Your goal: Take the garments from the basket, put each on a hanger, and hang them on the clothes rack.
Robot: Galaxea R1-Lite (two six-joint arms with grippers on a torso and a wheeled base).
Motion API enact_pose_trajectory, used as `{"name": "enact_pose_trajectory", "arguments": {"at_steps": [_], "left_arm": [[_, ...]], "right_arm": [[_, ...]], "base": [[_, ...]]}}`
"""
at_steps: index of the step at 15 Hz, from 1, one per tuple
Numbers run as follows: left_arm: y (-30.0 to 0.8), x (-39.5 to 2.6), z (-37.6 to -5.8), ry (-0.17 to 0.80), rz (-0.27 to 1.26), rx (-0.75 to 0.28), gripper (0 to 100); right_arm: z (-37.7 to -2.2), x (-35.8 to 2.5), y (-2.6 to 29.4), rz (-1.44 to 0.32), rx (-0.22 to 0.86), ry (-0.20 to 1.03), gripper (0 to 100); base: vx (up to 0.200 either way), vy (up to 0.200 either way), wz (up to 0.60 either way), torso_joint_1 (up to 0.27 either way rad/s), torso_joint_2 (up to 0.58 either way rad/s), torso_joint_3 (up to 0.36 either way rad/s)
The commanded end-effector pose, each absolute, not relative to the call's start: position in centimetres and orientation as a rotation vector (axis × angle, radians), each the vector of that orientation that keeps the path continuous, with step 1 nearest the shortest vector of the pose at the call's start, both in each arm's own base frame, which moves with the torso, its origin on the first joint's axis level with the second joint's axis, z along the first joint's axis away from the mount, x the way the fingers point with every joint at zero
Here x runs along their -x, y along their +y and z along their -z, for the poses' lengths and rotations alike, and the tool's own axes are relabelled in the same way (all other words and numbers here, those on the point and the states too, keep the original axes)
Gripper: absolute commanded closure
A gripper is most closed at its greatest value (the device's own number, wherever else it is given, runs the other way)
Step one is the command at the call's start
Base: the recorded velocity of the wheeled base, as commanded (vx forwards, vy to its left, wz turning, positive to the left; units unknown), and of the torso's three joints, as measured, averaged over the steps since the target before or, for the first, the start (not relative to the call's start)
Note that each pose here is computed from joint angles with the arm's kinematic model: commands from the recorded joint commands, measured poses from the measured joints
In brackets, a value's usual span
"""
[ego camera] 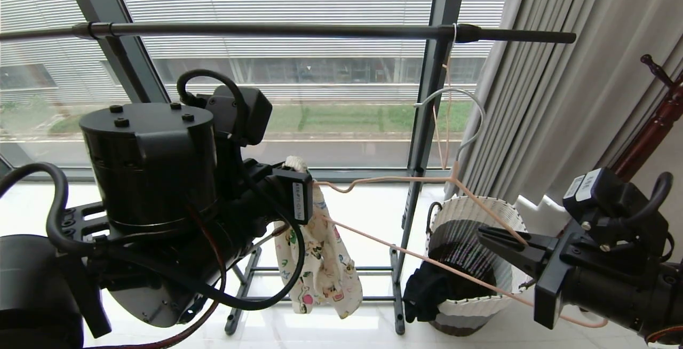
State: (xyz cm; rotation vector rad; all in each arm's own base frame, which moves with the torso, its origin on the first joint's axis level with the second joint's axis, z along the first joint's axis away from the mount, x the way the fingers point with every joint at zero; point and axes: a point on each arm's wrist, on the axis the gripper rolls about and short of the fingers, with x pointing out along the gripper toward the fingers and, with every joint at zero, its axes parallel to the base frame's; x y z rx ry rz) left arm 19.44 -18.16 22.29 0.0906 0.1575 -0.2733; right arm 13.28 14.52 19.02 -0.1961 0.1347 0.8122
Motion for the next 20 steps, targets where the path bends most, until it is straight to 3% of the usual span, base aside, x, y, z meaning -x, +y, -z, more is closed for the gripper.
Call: {"name": "enact_pose_trajectory", "arguments": {"at_steps": [1, 14, 20], "left_arm": [[-18.7, -19.1, -22.1, 0.161, 0.293, -0.095, 100], [-21.9, -18.3, -20.5, 0.190, 0.285, -0.145, 100], [-23.6, -18.6, -21.6, 0.162, 0.305, -0.087, 100]], "right_arm": [[-18.5, -13.7, 15.1, -0.816, 0.207, 0.155, 100], [-15.6, -16.7, 19.6, -0.787, 0.273, 0.254, 100], [-15.0, -17.6, 21.2, -0.798, 0.281, 0.270, 100]], "base": [[0.000, 0.000, 0.00, 0.000, 0.00, 0.000], [0.000, 0.000, 0.00, 0.000, 0.00, 0.000], [0.000, 0.000, 0.00, 0.000, 0.00, 0.000]]}}
